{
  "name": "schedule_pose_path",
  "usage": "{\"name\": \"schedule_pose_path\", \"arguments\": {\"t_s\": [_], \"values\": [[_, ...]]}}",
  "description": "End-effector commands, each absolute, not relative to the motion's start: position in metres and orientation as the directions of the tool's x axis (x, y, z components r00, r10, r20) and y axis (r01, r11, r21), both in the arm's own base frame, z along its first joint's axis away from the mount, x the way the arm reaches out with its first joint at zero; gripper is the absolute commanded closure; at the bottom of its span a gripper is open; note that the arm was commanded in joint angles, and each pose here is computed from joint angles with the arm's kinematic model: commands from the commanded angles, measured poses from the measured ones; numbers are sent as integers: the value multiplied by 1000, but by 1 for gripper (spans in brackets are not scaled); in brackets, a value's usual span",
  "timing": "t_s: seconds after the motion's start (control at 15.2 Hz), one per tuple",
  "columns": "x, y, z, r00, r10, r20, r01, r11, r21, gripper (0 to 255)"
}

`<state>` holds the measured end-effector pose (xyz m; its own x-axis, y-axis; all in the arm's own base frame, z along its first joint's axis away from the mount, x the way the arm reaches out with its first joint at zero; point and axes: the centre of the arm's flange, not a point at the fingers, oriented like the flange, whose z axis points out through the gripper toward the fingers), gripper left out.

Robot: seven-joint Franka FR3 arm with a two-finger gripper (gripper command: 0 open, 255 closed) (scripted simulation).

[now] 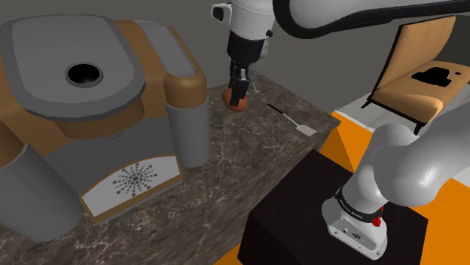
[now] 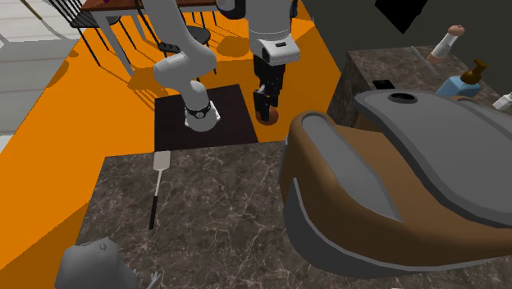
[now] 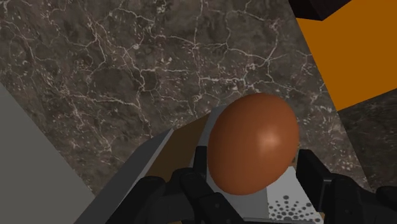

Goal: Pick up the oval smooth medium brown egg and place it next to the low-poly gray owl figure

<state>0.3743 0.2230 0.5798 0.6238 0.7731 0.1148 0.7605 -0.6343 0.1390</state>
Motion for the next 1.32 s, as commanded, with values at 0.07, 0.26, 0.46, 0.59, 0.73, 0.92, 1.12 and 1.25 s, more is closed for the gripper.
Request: {"name": "schedule_pose_path", "arguments": {"t_s": [0.07, 0.26, 0.46, 0.59, 0.73, 0.92, 1.12, 1.25], "values": [[374, 224, 596, 624, 773, 115, 760, -634, 139, 255], [374, 224, 611, 624, 773, 115, 760, -634, 139, 255], [374, 224, 627, 624, 773, 115, 760, -634, 139, 255], [374, 224, 638, 624, 773, 115, 760, -634, 139, 255], [374, 224, 648, 624, 773, 115, 760, -634, 139, 255], [374, 224, 664, 624, 773, 115, 760, -634, 139, 255], [374, 224, 680, 624, 773, 115, 760, -634, 139, 255], [374, 224, 691, 624, 773, 115, 760, -634, 139, 255]]}}
